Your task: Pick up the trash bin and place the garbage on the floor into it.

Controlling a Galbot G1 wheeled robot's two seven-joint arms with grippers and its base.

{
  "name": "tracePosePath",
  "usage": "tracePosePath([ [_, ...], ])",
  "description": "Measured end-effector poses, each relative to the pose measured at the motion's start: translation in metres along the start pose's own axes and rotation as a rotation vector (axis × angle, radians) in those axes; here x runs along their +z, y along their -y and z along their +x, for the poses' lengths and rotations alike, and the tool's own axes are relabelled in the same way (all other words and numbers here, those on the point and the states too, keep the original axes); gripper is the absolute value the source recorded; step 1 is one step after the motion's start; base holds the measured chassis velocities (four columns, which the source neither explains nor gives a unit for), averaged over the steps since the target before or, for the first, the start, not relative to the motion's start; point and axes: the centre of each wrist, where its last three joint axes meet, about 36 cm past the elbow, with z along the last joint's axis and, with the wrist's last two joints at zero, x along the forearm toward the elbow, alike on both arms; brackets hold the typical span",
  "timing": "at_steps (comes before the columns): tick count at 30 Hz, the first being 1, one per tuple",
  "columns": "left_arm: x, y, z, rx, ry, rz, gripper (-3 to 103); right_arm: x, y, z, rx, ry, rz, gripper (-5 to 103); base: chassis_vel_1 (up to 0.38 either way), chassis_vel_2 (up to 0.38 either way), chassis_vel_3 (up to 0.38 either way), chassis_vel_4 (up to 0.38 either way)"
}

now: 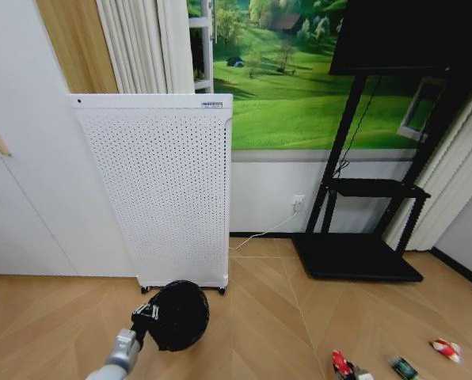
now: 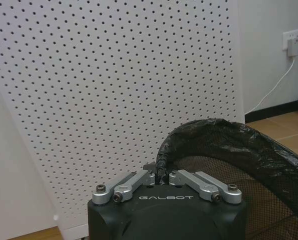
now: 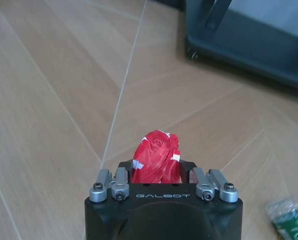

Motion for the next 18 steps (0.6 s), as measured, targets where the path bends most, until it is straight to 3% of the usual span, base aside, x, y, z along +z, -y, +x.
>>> tracePosePath([
  [10, -0.008, 0.032, -0.013, 0.063, 0.015, 0.054, 6, -0.078, -0.028, 0.076, -0.121, 0.244, -0.040, 48, 0.000, 0.000, 0.000, 0.000],
  [18, -0.018, 0.040, -0.008, 0.115, 0.030, 0.046, 6, -0.114, -0.051, 0.113, -0.249, 0.453, -0.044, 48, 0.000, 0.000, 0.000, 0.000],
])
